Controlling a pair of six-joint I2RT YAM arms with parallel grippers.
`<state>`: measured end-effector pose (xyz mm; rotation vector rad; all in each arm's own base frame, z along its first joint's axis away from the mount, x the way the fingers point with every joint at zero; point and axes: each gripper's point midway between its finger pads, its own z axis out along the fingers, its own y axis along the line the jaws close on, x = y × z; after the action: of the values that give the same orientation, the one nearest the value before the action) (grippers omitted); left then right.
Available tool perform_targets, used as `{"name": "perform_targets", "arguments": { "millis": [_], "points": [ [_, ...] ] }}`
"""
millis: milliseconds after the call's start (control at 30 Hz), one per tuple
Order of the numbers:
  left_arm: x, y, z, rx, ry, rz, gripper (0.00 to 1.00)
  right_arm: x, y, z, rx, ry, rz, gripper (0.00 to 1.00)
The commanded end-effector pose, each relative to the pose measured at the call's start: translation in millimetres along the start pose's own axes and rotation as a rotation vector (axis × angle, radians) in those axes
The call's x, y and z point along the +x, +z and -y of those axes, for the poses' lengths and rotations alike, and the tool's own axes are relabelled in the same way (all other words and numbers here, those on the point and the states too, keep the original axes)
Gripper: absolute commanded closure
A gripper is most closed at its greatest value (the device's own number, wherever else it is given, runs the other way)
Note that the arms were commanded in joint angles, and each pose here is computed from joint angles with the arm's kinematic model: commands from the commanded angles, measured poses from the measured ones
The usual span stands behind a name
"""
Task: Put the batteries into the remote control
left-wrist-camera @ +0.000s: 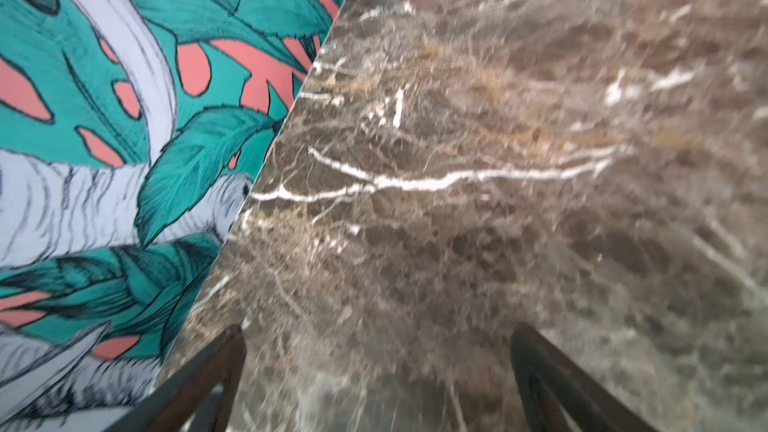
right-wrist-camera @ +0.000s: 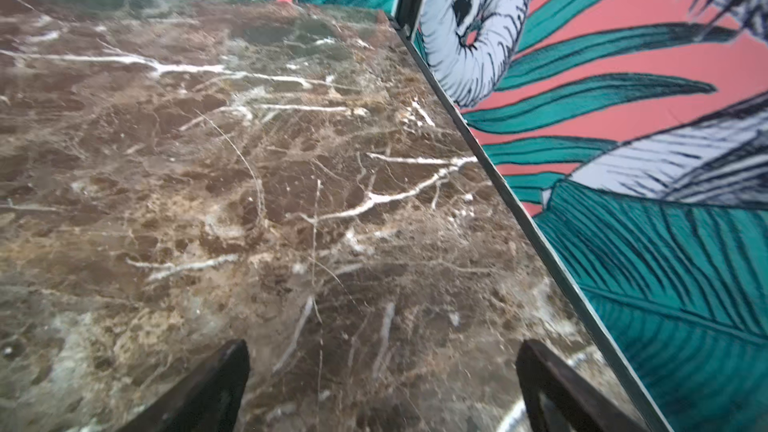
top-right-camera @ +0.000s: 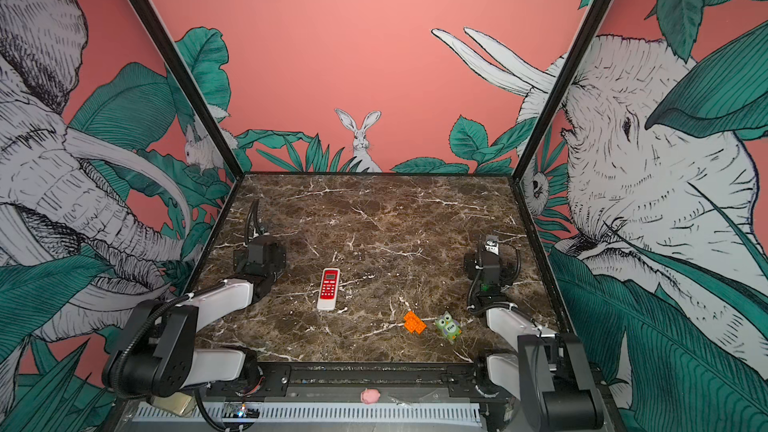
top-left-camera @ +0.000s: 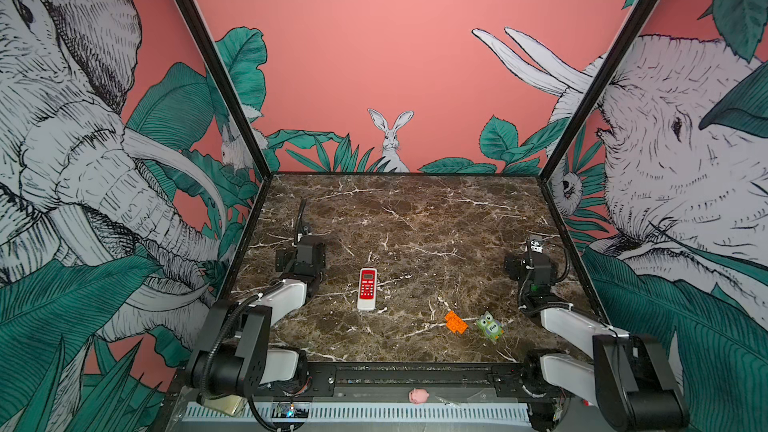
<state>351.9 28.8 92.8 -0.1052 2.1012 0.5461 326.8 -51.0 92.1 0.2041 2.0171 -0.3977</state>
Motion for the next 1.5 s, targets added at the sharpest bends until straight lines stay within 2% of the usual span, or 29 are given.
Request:
{"name": "perform_targets", "arguments": {
  "millis": [0, 167, 200, 333, 467, 500, 567, 633, 700, 1100, 1267, 1467],
  "points": [
    [-45, -1, 2, 0.017, -0.069, 0.211, 0.01, -44, 2, -7, -0.046, 0.064, 0.191, 0.01],
    [-45, 16, 18, 0.061, -0.026, 0.245, 0.00, -44, 17, -14, -0.060, 0.081, 0.233, 0.01],
    [-42, 16, 18, 0.073, -0.028, 0.214, 0.00, -41, 19, -17, -0.072, 0.080, 0.238, 0.01],
    [-42, 18, 23, 0.142, -0.043, 0.232, 0.00, -34, 27, -24, -0.092, 0.066, 0.236, 0.01],
    [-33, 26, 34, 0.271, -0.059, 0.239, 0.00, -34, 43, -23, -0.053, 0.057, 0.152, 0.01],
    [-36, 25, 35, 0.272, -0.059, 0.273, 0.00, -35, 44, -26, -0.056, 0.042, 0.151, 0.01],
    [-32, 24, 35, 0.283, -0.054, 0.225, 0.00, -34, 44, -26, -0.055, 0.039, 0.148, 0.01],
    [-36, 25, 35, 0.273, -0.058, 0.263, 0.00, -35, 43, -26, -0.056, 0.040, 0.151, 0.01],
    [-33, 24, 34, 0.276, -0.058, 0.236, 0.01, -35, 43, -26, -0.058, 0.039, 0.157, 0.01],
    [-33, 25, 34, 0.273, -0.057, 0.241, 0.00, -36, 43, -28, -0.064, 0.036, 0.156, 0.01],
    [-33, 24, 34, 0.276, -0.056, 0.239, 0.00, -37, 44, -47, -0.169, -0.019, 0.143, 0.01],
    [-32, 25, 34, 0.274, -0.055, 0.235, 0.00, -37, 44, -49, -0.178, -0.022, 0.144, 0.01]
  ]
}}
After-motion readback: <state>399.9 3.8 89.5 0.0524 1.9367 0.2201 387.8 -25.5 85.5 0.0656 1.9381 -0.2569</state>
